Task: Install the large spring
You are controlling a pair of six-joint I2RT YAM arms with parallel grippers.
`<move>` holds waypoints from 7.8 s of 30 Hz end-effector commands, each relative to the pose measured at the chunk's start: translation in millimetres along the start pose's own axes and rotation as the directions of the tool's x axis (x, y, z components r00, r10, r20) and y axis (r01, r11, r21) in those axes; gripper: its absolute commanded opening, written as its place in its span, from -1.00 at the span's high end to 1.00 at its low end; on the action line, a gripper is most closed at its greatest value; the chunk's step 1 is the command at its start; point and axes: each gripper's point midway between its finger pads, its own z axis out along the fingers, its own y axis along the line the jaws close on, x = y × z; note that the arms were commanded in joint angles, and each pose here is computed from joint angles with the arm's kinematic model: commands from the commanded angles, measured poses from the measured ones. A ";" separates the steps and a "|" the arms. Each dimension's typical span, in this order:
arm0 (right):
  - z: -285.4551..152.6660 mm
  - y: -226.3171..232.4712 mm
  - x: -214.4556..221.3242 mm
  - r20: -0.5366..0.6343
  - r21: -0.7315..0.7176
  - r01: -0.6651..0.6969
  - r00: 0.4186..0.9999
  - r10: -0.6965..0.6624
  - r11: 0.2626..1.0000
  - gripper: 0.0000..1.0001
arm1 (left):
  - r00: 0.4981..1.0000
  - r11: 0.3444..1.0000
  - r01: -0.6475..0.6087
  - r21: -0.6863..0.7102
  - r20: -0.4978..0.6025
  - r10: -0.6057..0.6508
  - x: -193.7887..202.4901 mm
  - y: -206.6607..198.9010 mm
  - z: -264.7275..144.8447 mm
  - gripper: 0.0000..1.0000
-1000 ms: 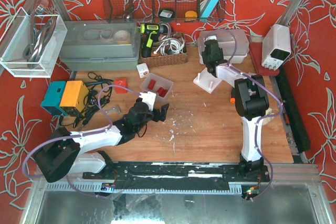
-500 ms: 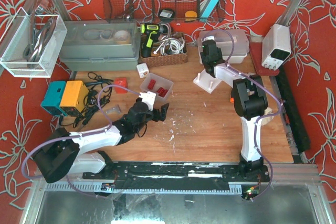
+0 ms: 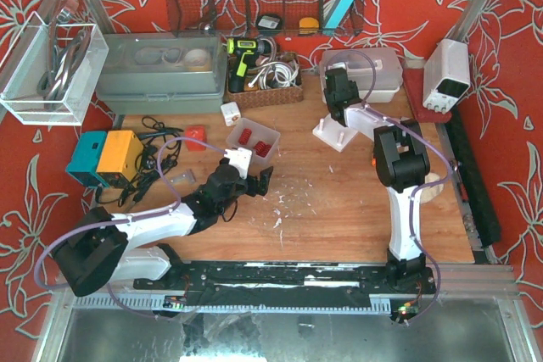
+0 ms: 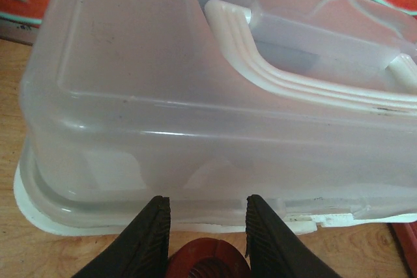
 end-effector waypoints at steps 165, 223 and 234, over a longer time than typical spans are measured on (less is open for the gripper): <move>-395.2 86.0 46.0 -0.315 -0.915 -0.326 0.945 0.082 0.237 -0.14 | 0.813 0.798 -0.523 0.300 0.456 0.362 -34.5 -96.0 -46.0 1.00; -274.8 19.8 34.3 -0.173 -0.502 -0.069 0.985 -0.023 0.862 1.00 | 0.891 0.907 -0.368 0.206 0.357 0.280 -25.2 -71.4 -31.2 -1.00; -181.1 -59.2 22.7 -0.259 -0.198 -0.132 0.963 0.078 0.971 1.00 | 0.960 0.972 -0.213 0.094 0.203 0.191 -27.5 -51.6 -7.5 -1.00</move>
